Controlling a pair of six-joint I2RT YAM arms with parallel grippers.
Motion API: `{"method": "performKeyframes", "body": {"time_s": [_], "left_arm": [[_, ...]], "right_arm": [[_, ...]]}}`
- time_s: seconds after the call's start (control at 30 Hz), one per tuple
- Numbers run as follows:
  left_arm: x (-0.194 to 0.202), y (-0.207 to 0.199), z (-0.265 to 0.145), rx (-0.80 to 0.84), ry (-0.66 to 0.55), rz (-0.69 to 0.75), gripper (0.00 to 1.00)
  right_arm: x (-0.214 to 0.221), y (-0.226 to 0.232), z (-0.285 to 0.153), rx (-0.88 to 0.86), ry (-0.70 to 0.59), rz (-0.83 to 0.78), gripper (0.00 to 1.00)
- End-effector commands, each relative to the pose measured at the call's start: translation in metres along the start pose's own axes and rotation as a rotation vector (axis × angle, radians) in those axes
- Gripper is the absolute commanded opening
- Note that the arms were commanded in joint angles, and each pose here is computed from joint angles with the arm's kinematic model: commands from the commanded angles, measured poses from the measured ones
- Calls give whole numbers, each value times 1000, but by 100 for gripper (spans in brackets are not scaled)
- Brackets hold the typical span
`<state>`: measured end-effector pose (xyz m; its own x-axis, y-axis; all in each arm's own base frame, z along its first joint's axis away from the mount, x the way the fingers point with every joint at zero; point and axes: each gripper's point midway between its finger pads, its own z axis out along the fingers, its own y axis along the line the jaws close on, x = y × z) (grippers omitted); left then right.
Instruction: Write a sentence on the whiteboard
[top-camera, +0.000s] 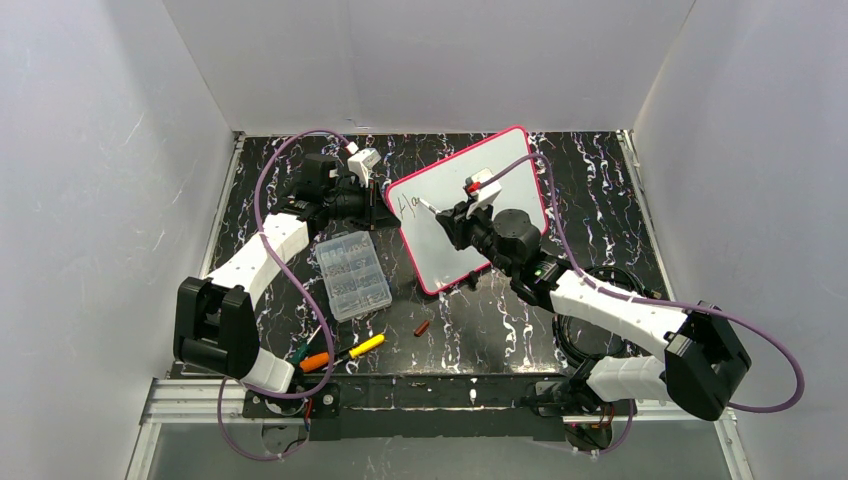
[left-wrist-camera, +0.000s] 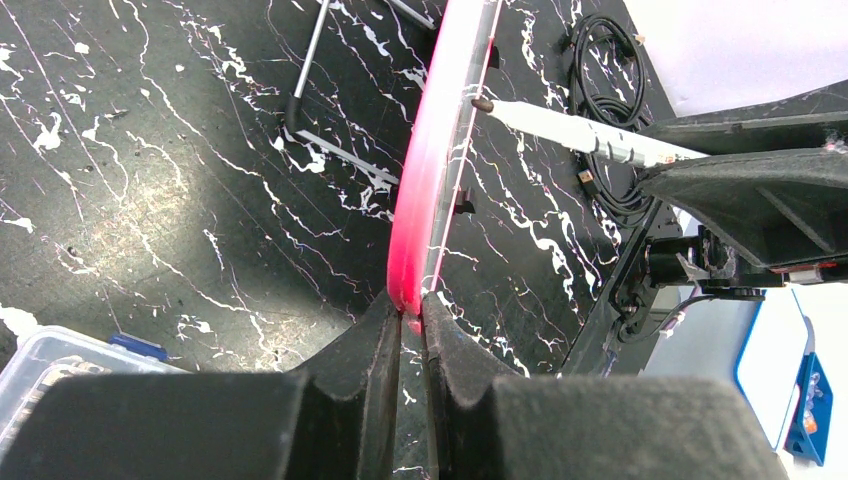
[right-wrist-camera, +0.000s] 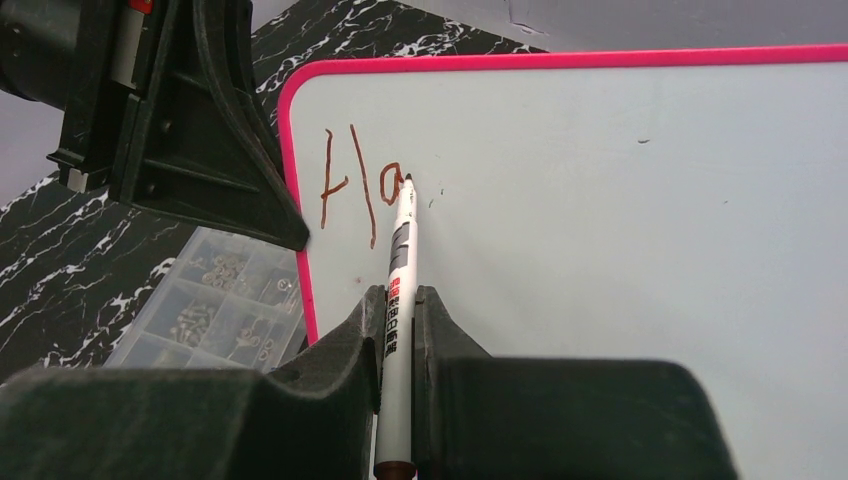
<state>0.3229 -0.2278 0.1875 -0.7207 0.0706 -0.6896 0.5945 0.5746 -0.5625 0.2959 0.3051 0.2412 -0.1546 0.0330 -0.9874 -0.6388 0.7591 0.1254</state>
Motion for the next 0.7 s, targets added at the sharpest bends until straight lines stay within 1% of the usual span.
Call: {"method": "performKeyframes", "body": {"time_s": [0.0, 0.4, 0.67], "left_arm": [[-1, -16, -6, 28, 9, 35, 0], [-1, -17, -6, 33, 9, 34, 0], [-1, -18, -6, 34, 9, 34, 0]], "right_arm": [[-46, 3, 5, -1, -132, 1, 1], [-31, -2, 12, 30, -87, -11, 1], [-9, -5, 2, 35, -30, 5, 1]]}}
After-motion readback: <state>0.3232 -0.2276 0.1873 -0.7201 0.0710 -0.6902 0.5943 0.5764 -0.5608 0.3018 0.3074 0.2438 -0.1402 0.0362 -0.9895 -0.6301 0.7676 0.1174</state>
